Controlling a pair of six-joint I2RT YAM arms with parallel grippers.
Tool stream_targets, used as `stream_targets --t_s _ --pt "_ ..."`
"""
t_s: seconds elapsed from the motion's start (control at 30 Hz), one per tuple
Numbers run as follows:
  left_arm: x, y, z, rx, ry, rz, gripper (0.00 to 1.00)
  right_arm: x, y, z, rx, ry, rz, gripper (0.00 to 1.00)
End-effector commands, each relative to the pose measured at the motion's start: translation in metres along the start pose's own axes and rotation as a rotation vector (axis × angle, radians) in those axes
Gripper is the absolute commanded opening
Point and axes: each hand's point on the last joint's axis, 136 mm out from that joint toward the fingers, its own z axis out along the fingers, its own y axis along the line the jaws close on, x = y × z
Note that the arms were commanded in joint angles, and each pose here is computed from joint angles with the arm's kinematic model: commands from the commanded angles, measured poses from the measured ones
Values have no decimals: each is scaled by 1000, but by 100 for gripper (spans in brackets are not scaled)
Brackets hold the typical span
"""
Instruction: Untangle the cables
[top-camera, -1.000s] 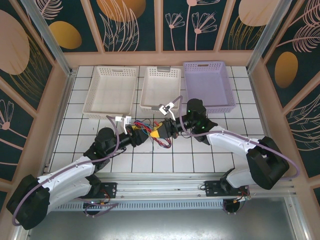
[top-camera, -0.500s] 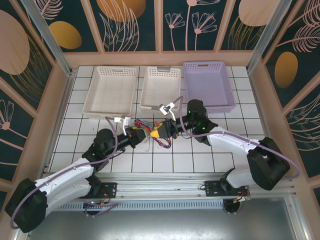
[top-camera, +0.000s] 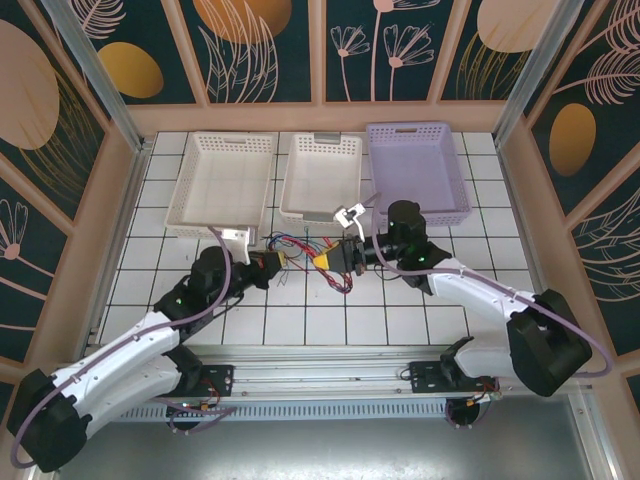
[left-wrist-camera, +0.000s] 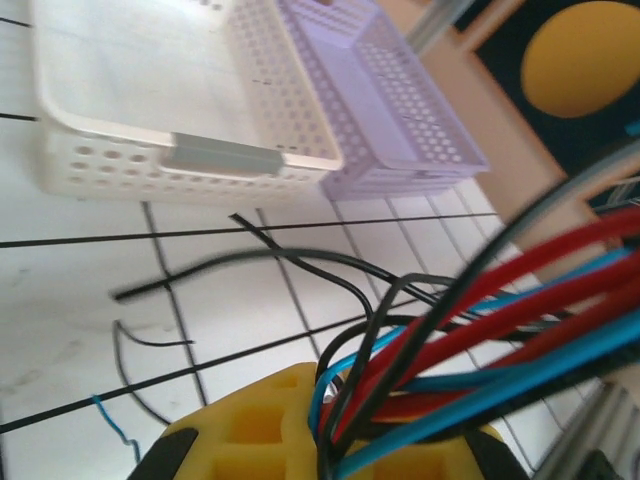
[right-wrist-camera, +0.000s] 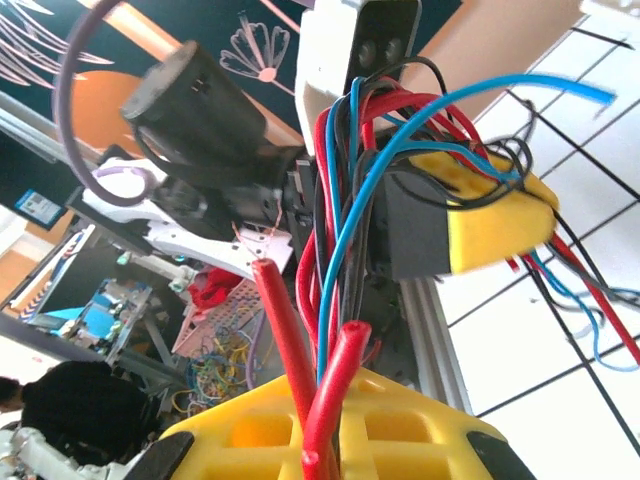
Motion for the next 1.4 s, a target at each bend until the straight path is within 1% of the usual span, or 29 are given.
stream_targets --t_s 0.0,0.13,0.27,0.4,0.53,0.57,0.7,0.83,0.9,1.0,1.07,1.1,1.2,1.3,1.37 --pt "-5 43 -8 -288 32 17 0 6 -13 -10 89 -11 0 0" --pt "-13 49 -14 -387 71 65 0 16 -39 -16 219 -5 72 0" --pt "-17 53 -21 -457 128 124 0 28 -72 -27 410 2 148 0" --pt "-13 53 -23 -476 202 178 0 36 -83 -33 482 7 186 0" --pt "-10 53 -26 -483 238 207 0 40 -86 -36 498 8 195 1" --pt "-11 53 -27 -483 233 205 0 41 -85 -36 500 8 191 4" --pt "-9 52 -26 -471 234 200 0 37 -80 -40 508 -18 163 11" --pt "-9 52 -24 -465 227 187 0 37 -73 -38 469 -19 150 17" --pt "-9 51 -23 -459 221 180 0 38 -74 -38 476 -21 153 16" --pt "-9 51 -22 -459 217 176 0 39 -75 -39 483 -28 151 5" --pt "-8 51 -21 -454 217 171 0 39 -74 -40 476 -35 151 5" --pt "-8 51 -21 -454 217 170 0 38 -72 -40 471 -38 147 9" --pt "-7 51 -19 -448 221 168 0 36 -67 -43 474 -60 125 26" --pt "-4 49 -16 -434 231 168 0 34 -55 -43 437 -78 89 44" --pt "-4 49 -15 -431 236 170 0 36 -50 -43 422 -82 80 52"
